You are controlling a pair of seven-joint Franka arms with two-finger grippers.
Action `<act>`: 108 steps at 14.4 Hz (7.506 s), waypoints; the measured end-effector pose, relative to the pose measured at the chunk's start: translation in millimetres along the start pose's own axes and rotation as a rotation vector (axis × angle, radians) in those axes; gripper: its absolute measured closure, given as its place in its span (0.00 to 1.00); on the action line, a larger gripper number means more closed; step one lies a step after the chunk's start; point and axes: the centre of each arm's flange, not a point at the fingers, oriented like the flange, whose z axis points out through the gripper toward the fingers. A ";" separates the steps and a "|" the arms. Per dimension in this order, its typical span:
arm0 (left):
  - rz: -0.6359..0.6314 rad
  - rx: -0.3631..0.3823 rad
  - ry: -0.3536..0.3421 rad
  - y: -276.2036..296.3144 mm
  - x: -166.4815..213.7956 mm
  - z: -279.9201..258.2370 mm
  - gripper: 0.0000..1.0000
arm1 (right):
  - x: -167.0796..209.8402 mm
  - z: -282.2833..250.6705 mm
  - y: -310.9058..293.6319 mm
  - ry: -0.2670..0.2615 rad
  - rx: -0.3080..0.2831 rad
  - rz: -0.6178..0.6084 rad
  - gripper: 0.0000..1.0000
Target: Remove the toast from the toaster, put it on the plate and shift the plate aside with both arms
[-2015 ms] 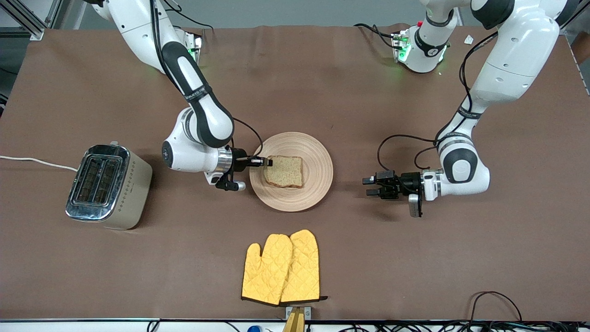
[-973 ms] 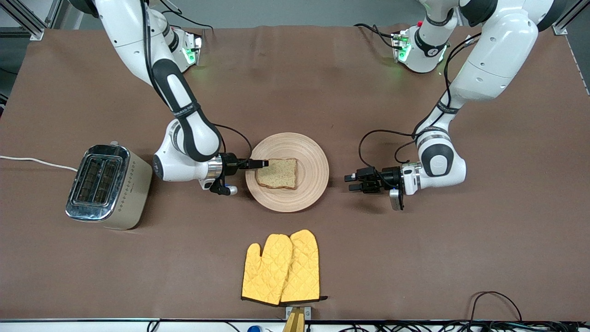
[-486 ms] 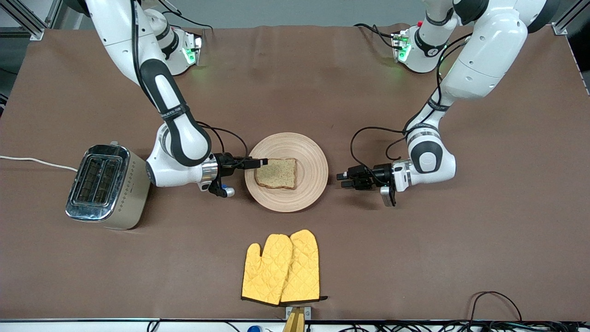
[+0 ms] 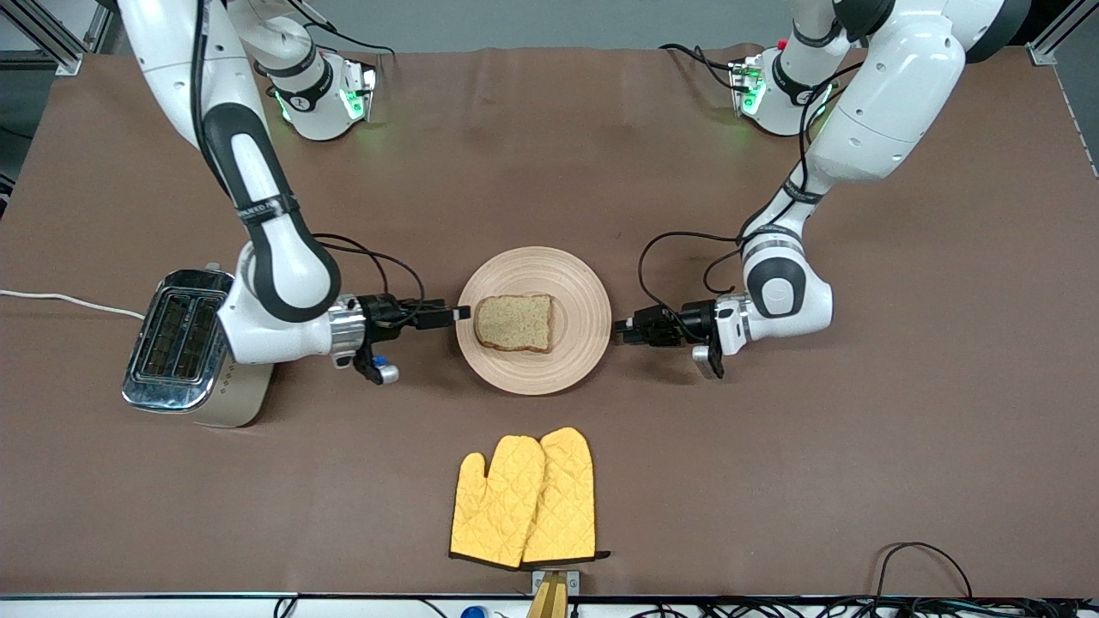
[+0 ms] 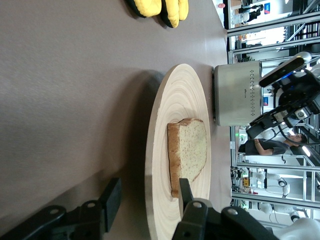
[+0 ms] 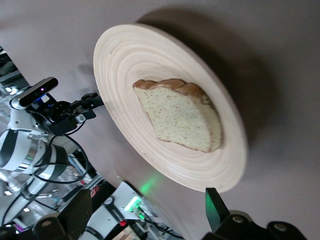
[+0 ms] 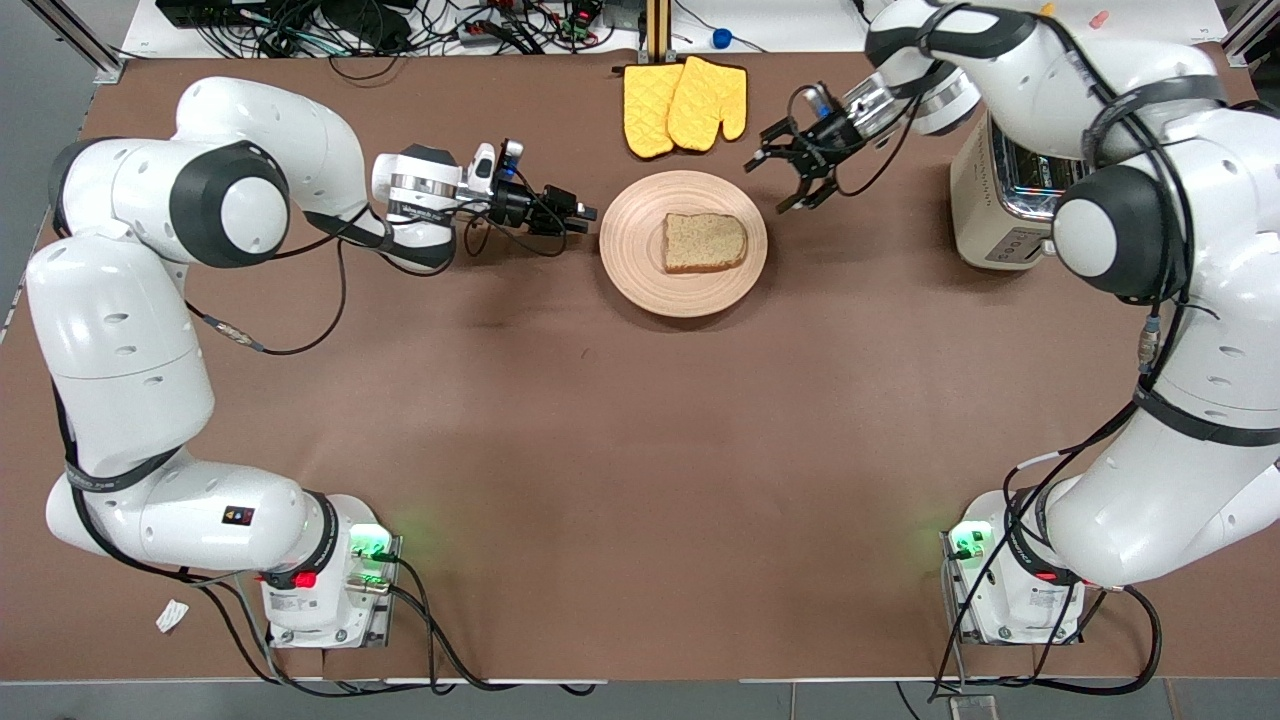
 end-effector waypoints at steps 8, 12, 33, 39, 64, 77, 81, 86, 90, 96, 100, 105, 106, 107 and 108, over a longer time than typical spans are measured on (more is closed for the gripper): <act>-0.047 0.023 -0.008 2.4 -9.6 16.1 0.53 | -86.7 -222.4 -15.9 0.174 -0.333 -0.062 0.00; -0.052 0.020 -0.013 2.2 -12.7 21.1 0.56 | -126.1 -281.8 -43.5 0.194 -0.532 -0.103 0.00; -0.056 0.038 -0.013 -0.7 -16.1 28.8 0.91 | -230.1 -384.0 -103.6 0.365 -0.926 -0.150 0.00; -0.080 0.078 -0.012 28.0 16.5 -6.2 0.91 | -232.2 -371.5 -104.5 0.365 -0.920 -0.153 0.00; -0.082 0.197 0.073 -100.2 75.3 -399.8 0.91 | -283.1 -361.1 -49.4 0.456 -0.827 -0.095 0.00; -0.098 0.125 0.116 -158.0 57.8 -401.6 0.87 | -271.3 -392.2 -28.5 0.444 -0.866 -0.070 0.00; -0.091 0.121 0.123 -155.1 62.4 -404.2 0.48 | -252.2 -385.0 -31.9 0.393 -0.875 -0.049 0.00; -0.091 0.197 0.145 -125.5 97.1 -444.2 0.01 | -230.8 -400.0 -46.6 0.375 -0.873 -0.050 0.00; -0.173 0.267 0.102 -85.4 118.6 -473.3 0.00 | -228.0 -402.6 -53.4 0.405 -0.847 -0.076 0.00; -0.362 0.414 0.054 9.3 139.0 -478.4 0.00 | -212.7 -403.1 -59.1 0.468 -0.846 -0.119 0.00; -0.411 0.654 0.013 122.8 147.7 -452.5 0.00 | -212.5 -400.4 -64.8 0.473 -0.840 -0.135 0.00; -0.466 0.863 -0.007 238.3 123.3 -433.3 0.00 | -212.4 -399.3 -65.9 0.473 -0.839 -0.138 0.00; -0.437 0.926 -0.003 255.7 118.9 -432.6 0.00 | -212.5 -399.4 -65.7 0.472 -0.839 -0.137 0.00; -0.402 0.995 0.004 272.6 114.9 -432.2 0.00 | -212.6 -399.5 -65.4 0.471 -0.839 -0.136 0.00; -0.362 1.058 0.013 289.6 110.8 -432.4 0.00 | -212.7 -399.5 -65.1 0.470 -0.839 -0.135 0.00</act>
